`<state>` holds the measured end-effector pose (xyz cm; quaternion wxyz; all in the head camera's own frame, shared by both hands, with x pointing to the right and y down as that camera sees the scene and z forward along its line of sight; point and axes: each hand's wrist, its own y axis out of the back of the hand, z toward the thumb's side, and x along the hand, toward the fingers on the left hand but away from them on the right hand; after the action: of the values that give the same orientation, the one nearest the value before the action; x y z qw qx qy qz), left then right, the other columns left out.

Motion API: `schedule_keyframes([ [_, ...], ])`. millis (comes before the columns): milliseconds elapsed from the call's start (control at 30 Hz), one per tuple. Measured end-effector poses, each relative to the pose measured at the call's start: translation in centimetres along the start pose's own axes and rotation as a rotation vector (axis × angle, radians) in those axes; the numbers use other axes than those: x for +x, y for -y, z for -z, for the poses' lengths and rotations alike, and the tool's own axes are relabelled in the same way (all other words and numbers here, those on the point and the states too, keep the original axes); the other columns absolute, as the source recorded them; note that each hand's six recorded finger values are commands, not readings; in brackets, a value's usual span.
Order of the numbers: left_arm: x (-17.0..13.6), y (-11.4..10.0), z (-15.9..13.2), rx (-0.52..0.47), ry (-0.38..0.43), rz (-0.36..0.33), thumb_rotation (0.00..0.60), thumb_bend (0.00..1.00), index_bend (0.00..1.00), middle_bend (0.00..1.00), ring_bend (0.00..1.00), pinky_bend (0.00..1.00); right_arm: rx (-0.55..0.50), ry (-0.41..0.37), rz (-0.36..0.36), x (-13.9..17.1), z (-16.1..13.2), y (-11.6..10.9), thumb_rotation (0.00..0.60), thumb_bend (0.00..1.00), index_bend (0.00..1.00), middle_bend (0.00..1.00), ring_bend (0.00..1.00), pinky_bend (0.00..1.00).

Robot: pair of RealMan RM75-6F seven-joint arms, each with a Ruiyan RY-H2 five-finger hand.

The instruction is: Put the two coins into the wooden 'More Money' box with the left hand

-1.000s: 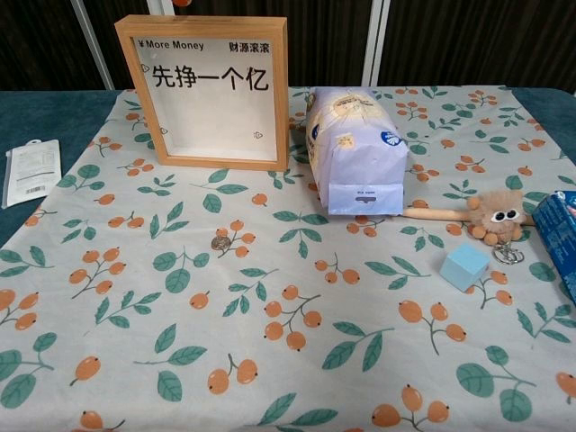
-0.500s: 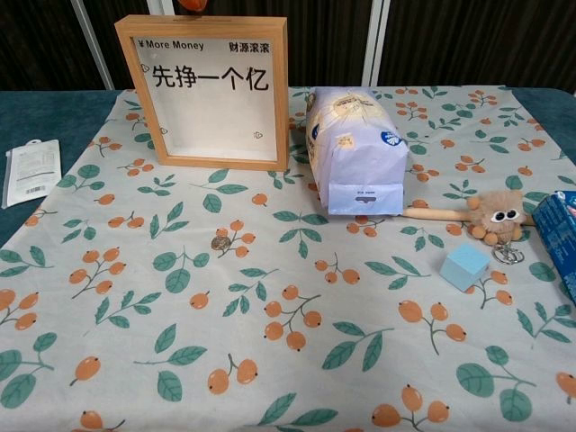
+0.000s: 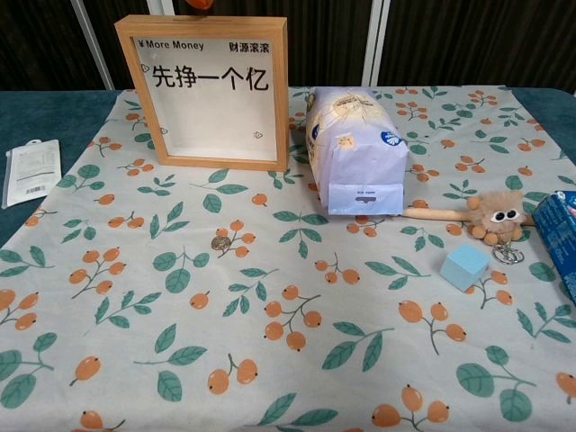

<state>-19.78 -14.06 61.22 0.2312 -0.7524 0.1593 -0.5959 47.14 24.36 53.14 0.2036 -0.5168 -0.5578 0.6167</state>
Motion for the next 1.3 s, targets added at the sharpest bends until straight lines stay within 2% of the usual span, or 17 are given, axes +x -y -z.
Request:
schedule_keyframes([
  [400,-0.43,0.44,-0.88,0.034,0.022,0.009,0.6,0.77,0.56,0.08,0.0,0.0,-0.003,0.005,0.006,0.0,0.0,-0.11,0.6,0.37,0.12,0.08,0.06,0.0],
  [1300,-0.24,0.71,-0.52,0.057,0.031,-0.038,0.6,0.7,0.55,0.08,0.0,0.0,-0.012,0.009,0.015,0.0,0.04,-0.29,0.6,0.37,0.12,0.08,0.06,0.0],
])
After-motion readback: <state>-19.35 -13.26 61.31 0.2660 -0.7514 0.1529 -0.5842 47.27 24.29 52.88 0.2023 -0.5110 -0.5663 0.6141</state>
